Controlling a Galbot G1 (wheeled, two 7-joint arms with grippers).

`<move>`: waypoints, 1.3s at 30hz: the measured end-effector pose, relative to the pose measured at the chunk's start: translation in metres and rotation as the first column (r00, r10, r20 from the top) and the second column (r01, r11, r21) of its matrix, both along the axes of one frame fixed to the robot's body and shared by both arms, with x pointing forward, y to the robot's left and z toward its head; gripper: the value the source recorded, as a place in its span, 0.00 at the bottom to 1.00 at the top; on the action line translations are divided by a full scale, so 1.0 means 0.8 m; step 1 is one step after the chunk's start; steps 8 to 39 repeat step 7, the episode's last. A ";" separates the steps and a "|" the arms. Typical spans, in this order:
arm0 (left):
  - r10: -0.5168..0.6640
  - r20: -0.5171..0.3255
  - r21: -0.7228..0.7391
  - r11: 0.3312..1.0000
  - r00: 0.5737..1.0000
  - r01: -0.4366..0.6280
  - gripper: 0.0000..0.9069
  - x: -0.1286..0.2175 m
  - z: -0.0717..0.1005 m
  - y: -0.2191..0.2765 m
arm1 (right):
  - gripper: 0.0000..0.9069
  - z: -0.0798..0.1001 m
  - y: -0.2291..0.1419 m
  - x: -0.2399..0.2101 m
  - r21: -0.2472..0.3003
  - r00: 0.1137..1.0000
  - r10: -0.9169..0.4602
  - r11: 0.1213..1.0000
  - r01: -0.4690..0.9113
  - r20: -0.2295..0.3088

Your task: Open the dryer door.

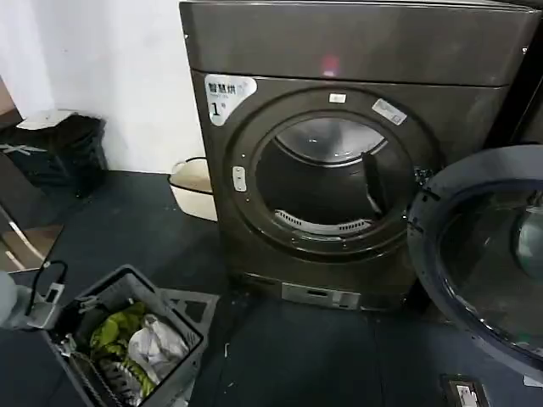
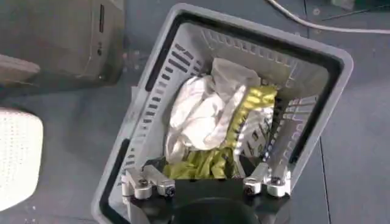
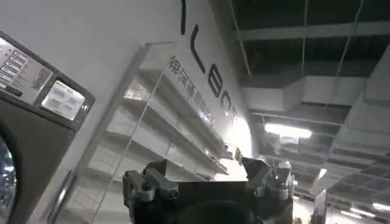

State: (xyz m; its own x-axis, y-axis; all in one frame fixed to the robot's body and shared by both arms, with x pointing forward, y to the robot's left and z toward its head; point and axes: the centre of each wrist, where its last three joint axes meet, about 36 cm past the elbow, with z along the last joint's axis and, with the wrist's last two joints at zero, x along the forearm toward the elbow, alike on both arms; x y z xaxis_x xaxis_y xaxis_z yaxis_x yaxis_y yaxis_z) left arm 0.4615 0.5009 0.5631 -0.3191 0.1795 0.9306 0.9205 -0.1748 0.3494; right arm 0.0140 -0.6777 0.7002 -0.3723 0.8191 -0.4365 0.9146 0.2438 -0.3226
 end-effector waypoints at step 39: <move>-0.008 0.003 0.004 1.000 1.000 0.008 1.00 -0.002 -0.004 0.001 | 1.00 0.003 0.003 -0.004 -0.013 1.000 -0.016 1.000 0.016 0.011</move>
